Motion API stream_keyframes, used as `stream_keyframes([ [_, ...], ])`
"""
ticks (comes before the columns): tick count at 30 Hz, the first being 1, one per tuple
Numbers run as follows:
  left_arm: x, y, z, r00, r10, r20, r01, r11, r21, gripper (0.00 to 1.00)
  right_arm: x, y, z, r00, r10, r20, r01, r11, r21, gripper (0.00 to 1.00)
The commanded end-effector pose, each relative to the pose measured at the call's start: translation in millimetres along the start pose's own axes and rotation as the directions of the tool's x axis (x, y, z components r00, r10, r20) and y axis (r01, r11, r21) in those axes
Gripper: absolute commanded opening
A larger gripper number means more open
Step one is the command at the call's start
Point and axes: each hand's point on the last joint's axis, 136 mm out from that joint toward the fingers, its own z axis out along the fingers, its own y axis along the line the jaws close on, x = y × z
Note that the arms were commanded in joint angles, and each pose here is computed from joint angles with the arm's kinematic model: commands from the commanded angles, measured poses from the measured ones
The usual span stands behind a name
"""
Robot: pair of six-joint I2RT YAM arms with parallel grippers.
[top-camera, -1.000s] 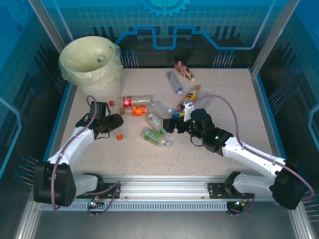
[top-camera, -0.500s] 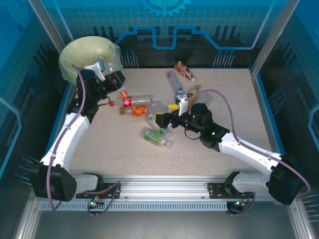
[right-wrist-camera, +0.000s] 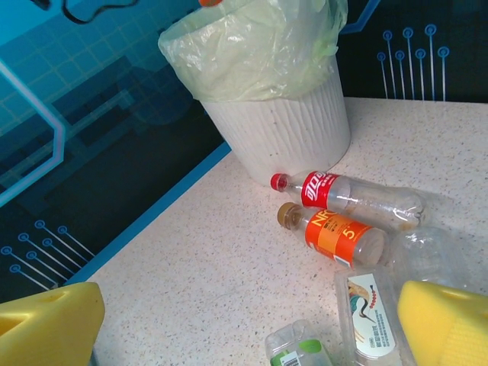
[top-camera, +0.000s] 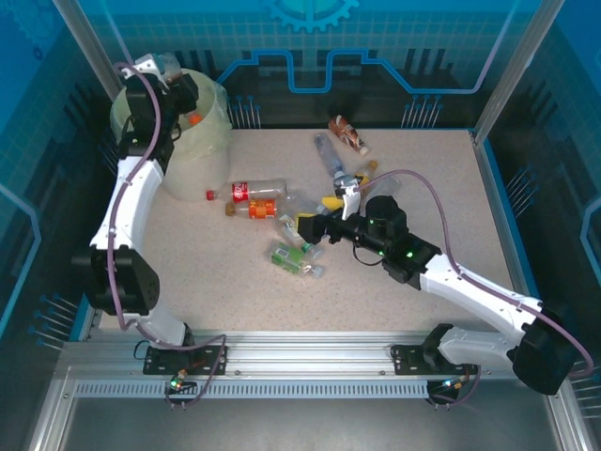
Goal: Put the plastic bottles in the bin
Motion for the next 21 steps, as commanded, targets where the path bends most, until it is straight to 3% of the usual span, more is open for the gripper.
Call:
stream_keyframes([
  [1,-25,17,9,0.993,0.113,0.042,-0.109,0.991,-0.083,0.5,0,-10,-8,1.0,-0.022,0.005,0.022,0.999,0.047,1.0],
  [8,4,57,47,0.933,0.338,-0.122,-0.357,0.907,-0.222,0.5,-1,-15,-14,1.0,0.006,-0.024,-0.004,0.996,0.094,1.0],
  [14,10,111,59,0.863,0.442,-0.245,-0.505,0.746,-0.433,0.5,3,-24,-14,0.999,0.009,-0.048,-0.002,0.989,0.145,1.0],
  [17,11,128,65,0.827,0.472,-0.306,-0.562,0.67,-0.485,0.5,6,-25,-14,0.998,0.014,-0.064,-0.004,0.989,0.15,1.0],
  [21,11,141,71,0.799,0.484,-0.357,-0.601,0.61,-0.516,0.52,12,-28,-15,0.997,0.023,-0.08,-0.01,0.987,0.161,1.0],
])
